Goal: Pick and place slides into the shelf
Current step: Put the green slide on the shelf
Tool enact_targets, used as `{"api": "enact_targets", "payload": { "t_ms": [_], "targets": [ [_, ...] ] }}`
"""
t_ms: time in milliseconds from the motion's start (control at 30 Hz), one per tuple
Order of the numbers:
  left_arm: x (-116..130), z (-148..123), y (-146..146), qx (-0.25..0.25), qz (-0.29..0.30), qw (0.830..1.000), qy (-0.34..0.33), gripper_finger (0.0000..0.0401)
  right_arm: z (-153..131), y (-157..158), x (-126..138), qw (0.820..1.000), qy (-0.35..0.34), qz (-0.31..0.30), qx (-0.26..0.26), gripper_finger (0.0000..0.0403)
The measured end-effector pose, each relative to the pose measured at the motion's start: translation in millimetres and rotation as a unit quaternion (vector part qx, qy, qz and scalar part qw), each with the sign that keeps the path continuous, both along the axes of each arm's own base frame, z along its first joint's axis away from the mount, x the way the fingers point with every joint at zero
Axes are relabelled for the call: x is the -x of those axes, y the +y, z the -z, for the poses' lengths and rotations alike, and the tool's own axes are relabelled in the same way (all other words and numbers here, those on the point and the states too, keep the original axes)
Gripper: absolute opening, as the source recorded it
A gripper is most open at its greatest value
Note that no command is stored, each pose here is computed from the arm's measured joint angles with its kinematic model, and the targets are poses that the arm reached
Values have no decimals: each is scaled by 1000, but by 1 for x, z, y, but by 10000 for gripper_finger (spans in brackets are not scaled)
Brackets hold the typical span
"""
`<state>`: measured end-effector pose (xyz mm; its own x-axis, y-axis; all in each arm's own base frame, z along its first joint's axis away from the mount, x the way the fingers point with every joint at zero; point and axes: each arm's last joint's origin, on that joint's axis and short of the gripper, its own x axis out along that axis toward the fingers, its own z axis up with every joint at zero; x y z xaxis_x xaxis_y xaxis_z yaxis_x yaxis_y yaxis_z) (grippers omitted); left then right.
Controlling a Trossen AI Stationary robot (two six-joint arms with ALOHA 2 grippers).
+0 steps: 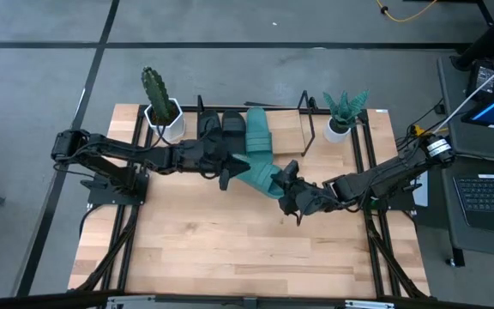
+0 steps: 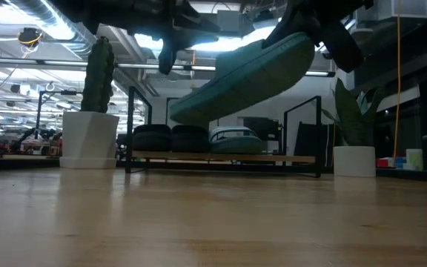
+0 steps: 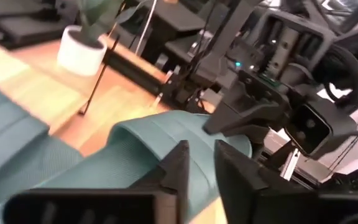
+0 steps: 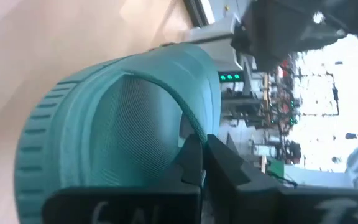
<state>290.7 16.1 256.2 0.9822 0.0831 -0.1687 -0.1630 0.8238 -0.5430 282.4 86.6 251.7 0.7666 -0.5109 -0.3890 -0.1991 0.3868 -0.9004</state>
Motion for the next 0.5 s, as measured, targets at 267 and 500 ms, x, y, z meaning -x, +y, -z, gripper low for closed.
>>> {"api": "enact_targets", "payload": {
  "t_ms": [267,500],
  "targets": [
    [0,-8,-8,-51,44,997,-34,6,-22,-6,12,998,-48,29,-14,6],
    [-1,-19,-24,-123,75,986,-88,1,-32,-18,20,992,-69,99,22,6]
  ]
}}
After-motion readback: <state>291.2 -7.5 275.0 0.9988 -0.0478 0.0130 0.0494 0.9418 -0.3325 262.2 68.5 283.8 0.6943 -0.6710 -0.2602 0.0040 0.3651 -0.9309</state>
